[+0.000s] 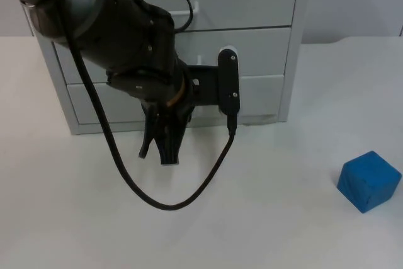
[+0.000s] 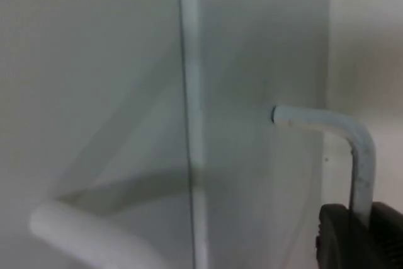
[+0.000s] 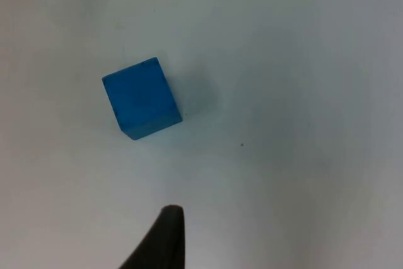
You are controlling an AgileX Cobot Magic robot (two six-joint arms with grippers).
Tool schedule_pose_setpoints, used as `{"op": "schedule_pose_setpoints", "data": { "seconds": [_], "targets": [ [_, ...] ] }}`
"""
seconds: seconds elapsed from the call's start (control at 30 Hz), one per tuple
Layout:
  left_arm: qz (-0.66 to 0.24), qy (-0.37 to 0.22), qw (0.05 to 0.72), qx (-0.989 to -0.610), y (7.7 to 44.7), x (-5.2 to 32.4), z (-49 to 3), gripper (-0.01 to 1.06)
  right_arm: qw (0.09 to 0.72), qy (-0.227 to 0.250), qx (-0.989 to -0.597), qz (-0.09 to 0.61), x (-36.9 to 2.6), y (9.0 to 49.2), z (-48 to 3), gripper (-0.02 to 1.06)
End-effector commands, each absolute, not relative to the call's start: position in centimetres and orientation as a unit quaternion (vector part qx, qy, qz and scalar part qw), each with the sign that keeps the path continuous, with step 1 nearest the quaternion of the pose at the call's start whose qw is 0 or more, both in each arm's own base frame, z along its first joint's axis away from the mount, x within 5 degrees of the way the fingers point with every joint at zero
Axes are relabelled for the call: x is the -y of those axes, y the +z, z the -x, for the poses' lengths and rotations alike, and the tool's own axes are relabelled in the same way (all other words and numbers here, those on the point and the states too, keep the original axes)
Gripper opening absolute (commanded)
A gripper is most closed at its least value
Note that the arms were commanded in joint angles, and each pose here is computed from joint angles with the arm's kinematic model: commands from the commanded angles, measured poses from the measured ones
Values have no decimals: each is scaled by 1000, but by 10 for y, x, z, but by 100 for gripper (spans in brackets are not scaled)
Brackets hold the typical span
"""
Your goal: Open the drawer with the left hand, place the block into the drawer with the right hand, then close the drawer with the left hand.
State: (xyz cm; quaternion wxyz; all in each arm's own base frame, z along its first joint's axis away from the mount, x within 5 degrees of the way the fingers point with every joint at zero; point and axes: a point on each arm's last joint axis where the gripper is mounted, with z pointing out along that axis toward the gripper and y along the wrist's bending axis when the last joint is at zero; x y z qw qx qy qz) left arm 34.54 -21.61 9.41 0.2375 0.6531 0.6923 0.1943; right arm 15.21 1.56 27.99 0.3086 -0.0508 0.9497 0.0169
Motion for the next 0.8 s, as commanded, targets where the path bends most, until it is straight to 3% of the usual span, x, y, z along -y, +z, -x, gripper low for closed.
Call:
{"op": "schedule_pose_setpoints", "data": {
  "seconds": [0.0,0.3,0.53,0.77],
  "targets": [
    [-649,166,232,-705,81,220,-338,0,319,17,-946,54,-16,284,-154,105],
    [-634,182,189,-727,80,237,-313,0,319,17,-946,54,-16,284,-154,105],
    [-662,159,176,-711,89,252,-273,0,319,17,-946,54,-16,284,-154,105],
    [-640,124,152,-742,95,239,-244,0,317,17,-947,54,-16,284,-153,105]
  ]
}}
